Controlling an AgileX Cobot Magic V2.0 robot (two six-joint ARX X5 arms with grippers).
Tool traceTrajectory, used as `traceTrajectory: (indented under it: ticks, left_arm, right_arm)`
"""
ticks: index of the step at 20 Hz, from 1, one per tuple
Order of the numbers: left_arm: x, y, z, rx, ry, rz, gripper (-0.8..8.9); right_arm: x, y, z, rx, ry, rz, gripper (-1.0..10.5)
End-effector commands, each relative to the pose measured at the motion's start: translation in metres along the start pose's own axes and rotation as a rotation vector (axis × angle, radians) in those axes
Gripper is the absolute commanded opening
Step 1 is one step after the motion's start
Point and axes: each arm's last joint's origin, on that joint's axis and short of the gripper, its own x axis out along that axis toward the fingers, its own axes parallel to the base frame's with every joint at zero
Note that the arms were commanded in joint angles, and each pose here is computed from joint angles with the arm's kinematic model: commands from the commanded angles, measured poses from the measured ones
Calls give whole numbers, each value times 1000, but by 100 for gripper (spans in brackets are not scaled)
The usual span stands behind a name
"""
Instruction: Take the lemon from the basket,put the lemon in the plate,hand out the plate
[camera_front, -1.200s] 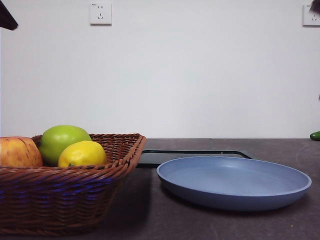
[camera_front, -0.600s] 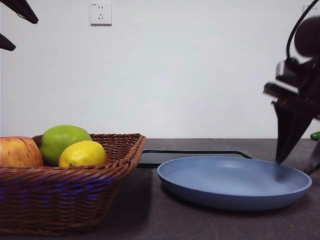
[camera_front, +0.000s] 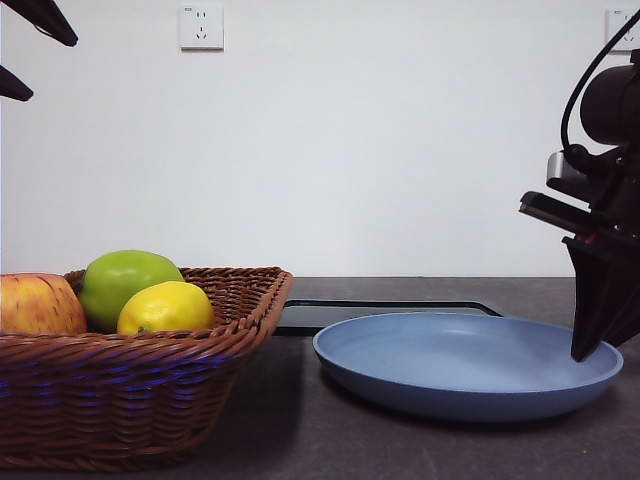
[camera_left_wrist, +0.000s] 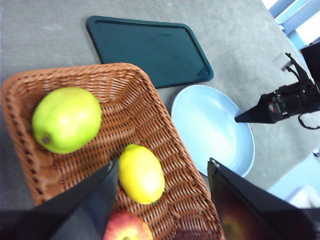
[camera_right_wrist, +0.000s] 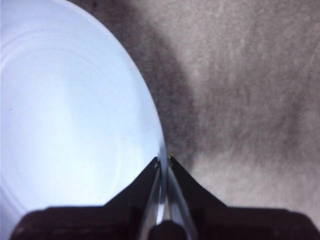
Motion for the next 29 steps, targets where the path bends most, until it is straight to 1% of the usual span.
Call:
traceTrajectory:
  ticks: [1,4,5,6,9,12,14,17,18,22,23,25,29]
  left_arm:
    - [1,-7,4,22,0,-31,315]
    - [6,-16,0,-30,44,-70,315]
    - [8,-19,-1,-24,60,-79,315]
    - [10,-22,-2,-7,65,-69,315]
    - [21,-29,-4,43,76,44,314]
    - [48,-29,-6,43,188,82,314]
    - [73,-29,-9,47,274,84,312]
    - [108,-26,-11,66,375,195,313]
    - [119,-24,-10,65,404,213,313]
    - [155,-16,-10,49,505,241,313]
    - [163,-14,-11,51,521,263,313]
    - [175,-12,-13,71,511,296,313]
    - [183,-14,-15,92,504,271,312]
  right_arm:
    - [-14,5,1,-10,-32,0,4]
    - [-44,14,-8,-30,-94,10,4]
    - [-54,17,-13,-37,-115,14,4]
    - [-65,20,-18,-45,-139,18,4]
    - [-91,26,-31,-69,-211,28,4]
    - [-109,30,-41,-75,-279,41,4]
    - [-117,32,-47,-82,-306,47,4]
    - [-124,33,-52,-88,-323,50,4]
    - [-125,33,-54,-88,-322,50,4]
    - [-126,33,-56,-86,-313,48,4]
    - [-126,33,-57,-84,-307,47,4]
    - [-126,33,-57,-84,-306,47,4]
    - [-126,33,-57,-84,-306,47,4]
